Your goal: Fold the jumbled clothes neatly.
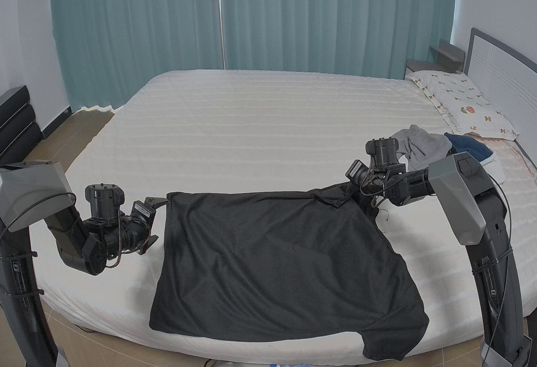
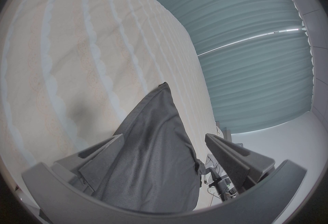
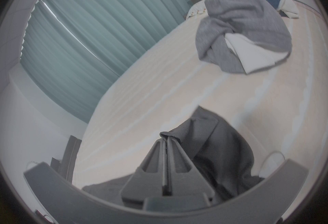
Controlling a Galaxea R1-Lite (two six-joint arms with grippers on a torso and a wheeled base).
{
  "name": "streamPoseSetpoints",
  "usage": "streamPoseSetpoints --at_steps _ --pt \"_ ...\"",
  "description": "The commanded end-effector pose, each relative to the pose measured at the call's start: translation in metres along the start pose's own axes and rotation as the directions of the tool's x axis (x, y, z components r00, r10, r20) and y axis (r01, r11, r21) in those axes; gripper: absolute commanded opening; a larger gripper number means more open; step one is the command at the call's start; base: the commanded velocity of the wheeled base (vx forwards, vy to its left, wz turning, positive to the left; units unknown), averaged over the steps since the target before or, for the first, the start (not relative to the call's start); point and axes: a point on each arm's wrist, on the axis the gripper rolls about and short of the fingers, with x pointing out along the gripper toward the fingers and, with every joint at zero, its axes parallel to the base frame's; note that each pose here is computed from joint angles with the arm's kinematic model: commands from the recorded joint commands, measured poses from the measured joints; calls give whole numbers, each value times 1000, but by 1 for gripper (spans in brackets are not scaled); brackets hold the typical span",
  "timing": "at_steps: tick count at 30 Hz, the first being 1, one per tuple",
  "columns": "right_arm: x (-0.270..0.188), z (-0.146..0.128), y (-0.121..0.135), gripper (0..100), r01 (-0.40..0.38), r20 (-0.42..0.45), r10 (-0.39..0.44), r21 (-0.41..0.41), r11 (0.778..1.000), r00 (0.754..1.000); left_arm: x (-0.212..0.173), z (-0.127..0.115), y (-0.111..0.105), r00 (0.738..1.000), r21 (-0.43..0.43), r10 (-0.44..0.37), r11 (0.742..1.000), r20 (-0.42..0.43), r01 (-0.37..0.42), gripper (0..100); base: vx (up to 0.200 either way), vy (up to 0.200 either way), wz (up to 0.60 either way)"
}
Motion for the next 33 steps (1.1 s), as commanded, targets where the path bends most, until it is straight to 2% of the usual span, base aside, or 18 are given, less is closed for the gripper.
streamPoseSetpoints --at_steps 1,3,4,5,8,11,15,16,20,22,23,26,30,33 --pt "9 13 4 0 -39 63 38 14 999 997 1 0 1 1000 -1 2 1000 -1 -2 100 0 0 0" --pt "8 16 7 0 -61 85 59 17 998 995 0 0 0 1000 -1 1 1000 -1 -1 100 0 0 0" --pt "7 20 12 0 -119 125 116 17 993 985 0 0 0 1000 -1 1 1000 -1 -1 100 0 0 0" --pt "7 20 13 0 -128 131 125 16 992 984 0 0 0 1000 -1 1 1000 -1 -1 100 0 0 0" --pt "8 23 18 0 -213 210 208 2 977 955 0 0 0 1000 -1 2 1000 1 -2 100 0 0 0" --pt "11 24 15 0 -233 253 226 0 972 941 1 0 1 1000 -1 5 1000 6 -5 100 0 0 0" --pt "20 14 5 0 -226 256 220 -9 974 941 1 0 1 1000 -1 7 1000 10 -7 100 0 0 0" --pt "23 10 4 100 -223 252 220 -17 975 942 1 0 1 1000 -1 8 1000 13 -8 100 0 0 0" --pt "32 -6 -6 100 -195 201 204 -64 979 958 1 0 1 1000 -2 8 1000 13 -8 100 0 0 0" --pt "35 -12 -11 100 -165 174 177 -79 983 969 1 0 1 1000 -1 8 1000 13 -8 100 0 0 0" --pt "39 -18 -18 100 -116 143 130 -100 988 981 1 0 1 1000 -2 8 1000 13 -8 100 0 0 0" --pt "40 -17 -23 100 -87 133 101 -109 990 986 1 0 1 1000 -2 8 1000 13 -8 100 0 0 0" --pt "26 13 -15 100 -90 190 106 -92 992 976 1 0 1 1000 -2 8 1000 13 -8 100 0 0 0" --pt "8 24 -17 100 -70 179 84 -86 994 980 1 0 0 1000 -2 7 1000 14 -7 100 0 0 0"
